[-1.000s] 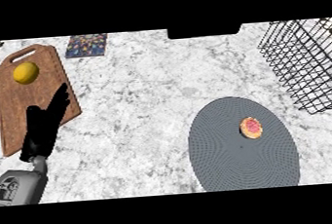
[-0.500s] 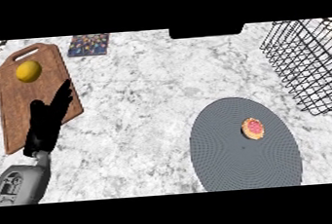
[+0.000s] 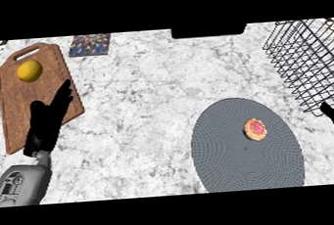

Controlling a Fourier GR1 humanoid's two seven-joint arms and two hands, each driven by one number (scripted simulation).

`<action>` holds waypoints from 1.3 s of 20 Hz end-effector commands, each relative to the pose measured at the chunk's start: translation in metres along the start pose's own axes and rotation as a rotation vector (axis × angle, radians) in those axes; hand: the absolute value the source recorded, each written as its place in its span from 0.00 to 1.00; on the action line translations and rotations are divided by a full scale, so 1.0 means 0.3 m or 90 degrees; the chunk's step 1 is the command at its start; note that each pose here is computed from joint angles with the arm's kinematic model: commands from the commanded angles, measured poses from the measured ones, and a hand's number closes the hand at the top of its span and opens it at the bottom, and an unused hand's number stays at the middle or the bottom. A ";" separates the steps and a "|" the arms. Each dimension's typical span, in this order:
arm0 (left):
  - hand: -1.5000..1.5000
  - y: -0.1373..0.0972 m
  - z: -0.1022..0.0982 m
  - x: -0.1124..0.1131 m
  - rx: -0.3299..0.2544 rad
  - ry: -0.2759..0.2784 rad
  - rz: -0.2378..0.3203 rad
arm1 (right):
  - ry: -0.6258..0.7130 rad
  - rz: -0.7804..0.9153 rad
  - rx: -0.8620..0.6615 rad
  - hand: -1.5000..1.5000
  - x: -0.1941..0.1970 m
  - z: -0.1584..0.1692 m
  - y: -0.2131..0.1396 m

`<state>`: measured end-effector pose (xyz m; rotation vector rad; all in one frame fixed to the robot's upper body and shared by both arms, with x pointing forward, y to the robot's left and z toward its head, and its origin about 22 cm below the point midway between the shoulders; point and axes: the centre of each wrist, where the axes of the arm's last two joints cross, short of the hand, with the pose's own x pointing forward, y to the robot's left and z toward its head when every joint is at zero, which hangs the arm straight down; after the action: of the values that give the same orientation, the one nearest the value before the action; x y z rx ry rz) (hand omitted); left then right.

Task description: Pick the cupcake from the placemat and place it in the basket

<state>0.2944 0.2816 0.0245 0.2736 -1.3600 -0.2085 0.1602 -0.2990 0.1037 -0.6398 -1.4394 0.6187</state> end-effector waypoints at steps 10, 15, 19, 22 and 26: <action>0.50 -0.038 0.015 -0.015 -0.002 0.002 -0.001 | -0.002 0.007 -0.003 0.00 -0.101 -0.116 0.130; 0.50 -0.050 -0.007 0.036 0.009 0.005 -0.001 | -0.002 0.001 0.012 0.00 -0.061 -0.113 0.174; 0.50 -0.022 -0.022 0.009 -0.003 0.004 -0.001 | -0.002 -0.010 0.004 0.00 -0.054 -0.212 0.185; 0.50 -0.033 -0.013 -0.012 0.000 0.002 -0.001 | 0.002 0.003 0.008 0.00 -0.052 -0.226 0.173; 0.50 -0.003 -0.028 0.030 0.006 0.002 0.006 | 0.012 0.003 0.030 0.00 -0.053 -0.244 0.212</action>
<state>0.2964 0.2710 0.0255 0.2704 -1.3588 -0.2058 0.2295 -0.2648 0.0410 -0.6227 -1.4274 0.6364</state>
